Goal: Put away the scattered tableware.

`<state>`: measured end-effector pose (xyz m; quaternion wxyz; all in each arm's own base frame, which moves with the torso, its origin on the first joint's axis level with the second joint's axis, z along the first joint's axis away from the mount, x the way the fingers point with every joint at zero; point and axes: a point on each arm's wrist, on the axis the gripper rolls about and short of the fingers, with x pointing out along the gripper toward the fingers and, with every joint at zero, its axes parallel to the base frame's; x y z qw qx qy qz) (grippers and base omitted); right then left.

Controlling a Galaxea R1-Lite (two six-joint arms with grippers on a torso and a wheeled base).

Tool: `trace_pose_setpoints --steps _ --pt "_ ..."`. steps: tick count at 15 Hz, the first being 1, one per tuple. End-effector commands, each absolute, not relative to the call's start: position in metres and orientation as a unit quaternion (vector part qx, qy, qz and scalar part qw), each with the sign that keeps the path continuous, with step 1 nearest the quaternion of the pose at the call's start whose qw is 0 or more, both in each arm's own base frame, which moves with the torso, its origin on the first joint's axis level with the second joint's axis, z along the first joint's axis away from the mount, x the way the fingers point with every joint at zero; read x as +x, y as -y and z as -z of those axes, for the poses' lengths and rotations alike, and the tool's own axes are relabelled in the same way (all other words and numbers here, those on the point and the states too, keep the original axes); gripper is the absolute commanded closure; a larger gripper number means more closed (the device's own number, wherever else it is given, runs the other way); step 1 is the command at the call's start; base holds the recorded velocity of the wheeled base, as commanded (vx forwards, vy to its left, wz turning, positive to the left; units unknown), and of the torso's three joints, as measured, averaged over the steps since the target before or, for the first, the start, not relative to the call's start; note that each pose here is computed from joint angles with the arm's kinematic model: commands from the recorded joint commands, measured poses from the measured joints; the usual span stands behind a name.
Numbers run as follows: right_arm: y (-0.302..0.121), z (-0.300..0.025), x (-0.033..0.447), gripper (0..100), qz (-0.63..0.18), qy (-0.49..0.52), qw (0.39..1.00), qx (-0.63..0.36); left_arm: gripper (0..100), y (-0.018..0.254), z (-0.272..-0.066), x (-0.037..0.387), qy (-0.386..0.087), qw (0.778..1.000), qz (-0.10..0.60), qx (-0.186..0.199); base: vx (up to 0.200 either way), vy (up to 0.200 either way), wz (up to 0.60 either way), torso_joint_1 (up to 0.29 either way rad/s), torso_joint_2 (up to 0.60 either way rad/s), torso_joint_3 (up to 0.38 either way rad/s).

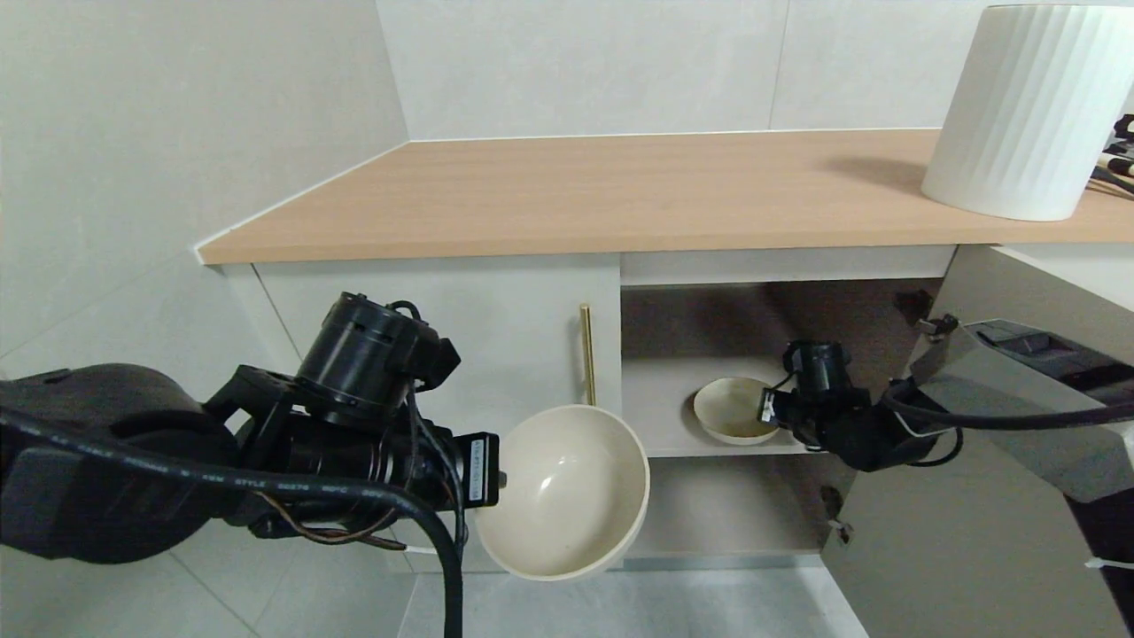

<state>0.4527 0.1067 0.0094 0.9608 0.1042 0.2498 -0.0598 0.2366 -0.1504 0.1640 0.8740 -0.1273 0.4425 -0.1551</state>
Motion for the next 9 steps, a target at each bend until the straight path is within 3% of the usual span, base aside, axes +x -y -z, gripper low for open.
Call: trace_pose_setpoints --steps 1,9 --pt "-0.106 0.012 0.461 100 0.072 -0.257 0.959 0.098 100 0.153 -0.160 0.238 -0.448 0.872 0.154 -0.125 0.000 0.000 0.00 0.000 0.00 0.000" --pt "-0.102 0.018 0.473 100 0.085 -0.245 0.961 0.101 100 0.154 -0.157 0.239 -0.453 0.870 0.153 -0.123 0.000 0.000 0.00 0.000 0.00 0.000"
